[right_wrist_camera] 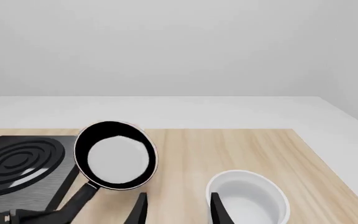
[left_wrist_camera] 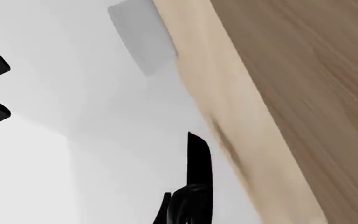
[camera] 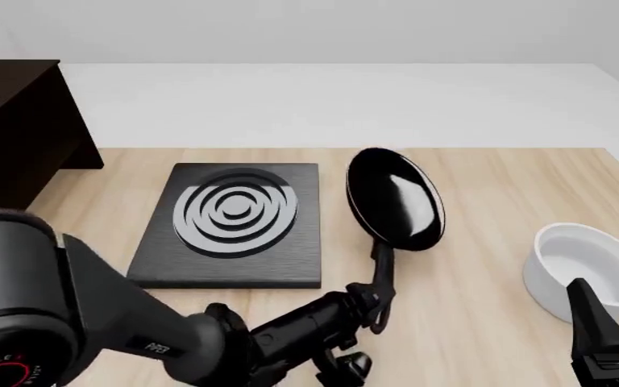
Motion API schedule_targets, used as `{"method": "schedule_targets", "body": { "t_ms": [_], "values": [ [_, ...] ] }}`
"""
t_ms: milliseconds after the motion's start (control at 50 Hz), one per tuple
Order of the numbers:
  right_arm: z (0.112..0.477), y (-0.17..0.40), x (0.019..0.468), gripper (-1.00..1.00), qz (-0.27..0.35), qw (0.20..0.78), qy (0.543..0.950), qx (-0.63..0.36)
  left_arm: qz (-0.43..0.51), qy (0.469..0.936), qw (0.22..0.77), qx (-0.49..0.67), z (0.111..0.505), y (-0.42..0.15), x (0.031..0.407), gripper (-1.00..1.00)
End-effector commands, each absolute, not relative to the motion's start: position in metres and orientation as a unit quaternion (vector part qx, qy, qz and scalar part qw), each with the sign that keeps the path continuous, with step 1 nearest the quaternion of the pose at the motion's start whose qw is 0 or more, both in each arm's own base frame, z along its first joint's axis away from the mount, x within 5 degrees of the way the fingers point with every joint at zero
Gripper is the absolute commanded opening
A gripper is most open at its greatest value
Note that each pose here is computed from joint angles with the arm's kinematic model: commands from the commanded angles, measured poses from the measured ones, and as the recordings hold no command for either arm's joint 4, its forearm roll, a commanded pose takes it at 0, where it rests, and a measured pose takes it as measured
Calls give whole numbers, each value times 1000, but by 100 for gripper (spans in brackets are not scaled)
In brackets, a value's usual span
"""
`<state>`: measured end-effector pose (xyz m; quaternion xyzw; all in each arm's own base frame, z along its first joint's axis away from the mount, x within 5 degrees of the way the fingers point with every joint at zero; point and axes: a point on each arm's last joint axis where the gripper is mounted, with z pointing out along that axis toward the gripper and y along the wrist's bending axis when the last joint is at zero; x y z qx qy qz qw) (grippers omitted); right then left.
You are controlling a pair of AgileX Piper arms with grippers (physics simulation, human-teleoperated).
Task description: Put the frying pan under the cabinet shelf.
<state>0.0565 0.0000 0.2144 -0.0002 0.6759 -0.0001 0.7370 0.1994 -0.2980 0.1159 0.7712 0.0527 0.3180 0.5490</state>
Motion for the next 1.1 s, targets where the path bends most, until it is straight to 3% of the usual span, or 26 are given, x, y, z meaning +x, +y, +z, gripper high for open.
{"method": "schedule_targets", "body": {
  "t_ms": [20,160,420,780,940,1100],
  "values": [
    [214,0,57,100,0,737,676,0,367,31,577,729,166,-291,203,-100],
    [214,0,57,100,0,737,676,0,381,30,600,703,189,-279,195,-100],
    [214,0,57,100,0,737,676,0,362,41,636,680,190,-239,155,-100],
    [214,0,57,100,0,737,676,0,366,84,679,631,221,-178,129,-100],
    [214,0,57,100,0,737,676,0,375,123,689,608,226,-145,122,-100],
    [214,0,57,100,0,737,676,0,365,191,699,584,220,-108,111,-100]
  ]
}}
